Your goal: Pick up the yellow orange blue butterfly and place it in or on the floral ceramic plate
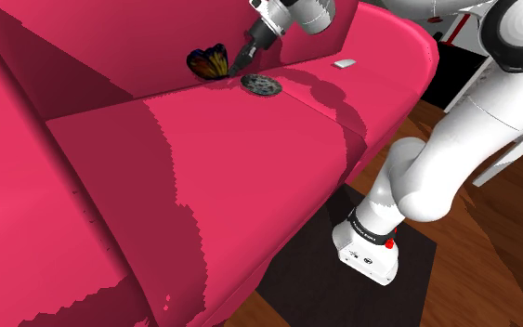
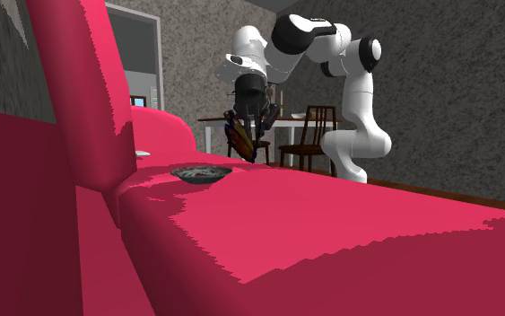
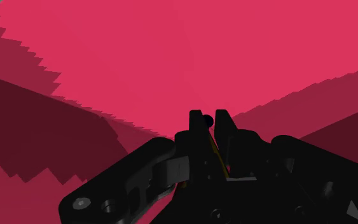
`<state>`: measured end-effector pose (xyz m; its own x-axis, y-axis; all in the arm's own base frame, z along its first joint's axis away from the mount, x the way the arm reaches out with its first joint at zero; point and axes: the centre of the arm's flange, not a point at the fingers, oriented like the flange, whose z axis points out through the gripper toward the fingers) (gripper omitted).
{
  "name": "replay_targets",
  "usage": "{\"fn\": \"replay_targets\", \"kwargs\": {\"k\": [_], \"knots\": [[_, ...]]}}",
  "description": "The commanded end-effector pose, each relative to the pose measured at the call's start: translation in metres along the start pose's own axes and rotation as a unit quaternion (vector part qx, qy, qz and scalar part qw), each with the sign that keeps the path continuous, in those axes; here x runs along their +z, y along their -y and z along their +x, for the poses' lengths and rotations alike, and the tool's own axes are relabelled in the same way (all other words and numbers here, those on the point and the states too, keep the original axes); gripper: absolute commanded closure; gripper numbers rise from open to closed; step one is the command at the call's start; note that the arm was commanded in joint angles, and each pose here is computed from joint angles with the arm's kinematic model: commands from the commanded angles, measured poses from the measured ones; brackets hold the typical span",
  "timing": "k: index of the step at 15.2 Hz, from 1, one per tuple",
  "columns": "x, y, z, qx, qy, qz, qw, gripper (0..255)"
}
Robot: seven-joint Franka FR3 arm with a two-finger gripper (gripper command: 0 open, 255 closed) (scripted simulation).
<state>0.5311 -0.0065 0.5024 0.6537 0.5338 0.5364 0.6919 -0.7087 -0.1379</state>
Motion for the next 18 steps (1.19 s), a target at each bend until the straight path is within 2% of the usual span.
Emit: {"fn": "replay_targets", "kwargs": {"k": [1,18], "knots": [[-0.011,-0.015,-0.015,0.0,0.0,0.0,1.0,255],[-0.101,-0.164,-0.155,0.0,0.0,0.0,1.0,255]]}}
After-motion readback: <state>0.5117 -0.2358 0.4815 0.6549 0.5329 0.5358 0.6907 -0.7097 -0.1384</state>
